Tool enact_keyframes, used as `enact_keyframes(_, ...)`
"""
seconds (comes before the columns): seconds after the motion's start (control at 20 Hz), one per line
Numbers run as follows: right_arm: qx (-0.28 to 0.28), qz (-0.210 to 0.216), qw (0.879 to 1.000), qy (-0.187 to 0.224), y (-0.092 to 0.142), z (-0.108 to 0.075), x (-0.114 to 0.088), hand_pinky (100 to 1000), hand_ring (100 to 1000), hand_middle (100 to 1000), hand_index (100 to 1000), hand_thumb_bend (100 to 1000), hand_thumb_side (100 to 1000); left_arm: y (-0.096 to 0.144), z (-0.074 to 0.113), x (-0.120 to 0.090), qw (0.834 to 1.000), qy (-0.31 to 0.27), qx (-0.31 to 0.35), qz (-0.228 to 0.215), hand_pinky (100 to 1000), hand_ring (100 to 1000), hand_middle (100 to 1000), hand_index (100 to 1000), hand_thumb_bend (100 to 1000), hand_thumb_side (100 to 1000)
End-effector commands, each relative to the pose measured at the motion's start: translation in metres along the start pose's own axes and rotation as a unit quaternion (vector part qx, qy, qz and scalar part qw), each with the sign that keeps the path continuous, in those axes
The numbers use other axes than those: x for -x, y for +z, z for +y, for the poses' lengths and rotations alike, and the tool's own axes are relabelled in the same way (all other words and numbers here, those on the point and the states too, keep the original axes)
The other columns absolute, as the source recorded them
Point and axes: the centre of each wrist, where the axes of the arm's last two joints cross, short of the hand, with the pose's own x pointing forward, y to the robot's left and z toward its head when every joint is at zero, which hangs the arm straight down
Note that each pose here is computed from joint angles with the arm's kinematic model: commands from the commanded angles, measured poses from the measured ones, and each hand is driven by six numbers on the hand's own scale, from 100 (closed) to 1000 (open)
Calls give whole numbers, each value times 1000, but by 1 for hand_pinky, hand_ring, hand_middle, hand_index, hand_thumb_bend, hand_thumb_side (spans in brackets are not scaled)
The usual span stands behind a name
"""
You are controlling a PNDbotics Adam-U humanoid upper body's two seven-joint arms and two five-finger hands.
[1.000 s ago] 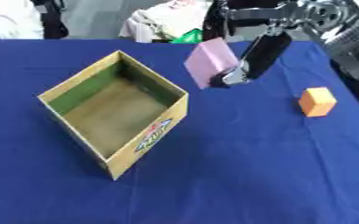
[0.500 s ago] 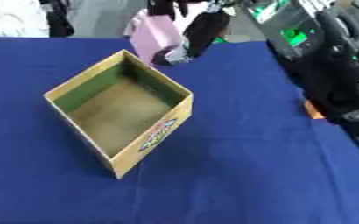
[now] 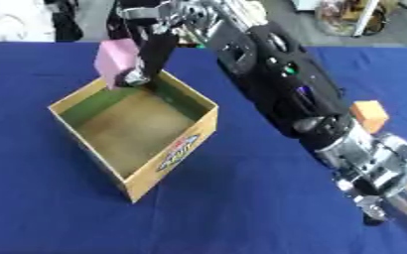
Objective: Pick up objects on the table and place them in the box.
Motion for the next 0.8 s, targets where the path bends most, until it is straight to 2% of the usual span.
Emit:
enact_keyframes(0.05,-12,-1,1000,-5,-22,12,-6,517,610,538,552,219,458,-5,-2,-6,1000,6,4,-13,845,663,730,853,540,955)
enact_keyframes(0.2,-39,9,999,-16,-40,34,-6,516,612,540,554,223,462,-5,-1,-6,1000,4,3,-14,845,662,730,853,539,956)
enact_keyframes(0.4,-68,21,997,-13,-53,61,0,518,616,544,557,231,466,-5,-1,-5,1000,4,2,-13,846,662,730,853,539,957)
enact_keyframes(0.55,-74,21,997,1,-58,71,1,526,622,554,570,241,469,-5,-1,-5,1000,3,2,-12,846,662,730,853,539,958)
enact_keyframes(0.65,-69,20,997,10,-59,74,0,549,641,574,601,265,475,-4,-1,-5,1000,3,2,-12,846,661,730,852,538,959)
enact_keyframes(0.7,-66,20,998,15,-60,75,-1,575,670,614,661,292,492,-4,-1,-5,1000,3,2,-11,846,661,730,852,538,959)
enact_keyframes(0.8,-60,20,998,23,-61,77,-1,602,707,676,720,328,521,-4,0,-5,1000,3,1,-11,846,661,730,852,537,959)
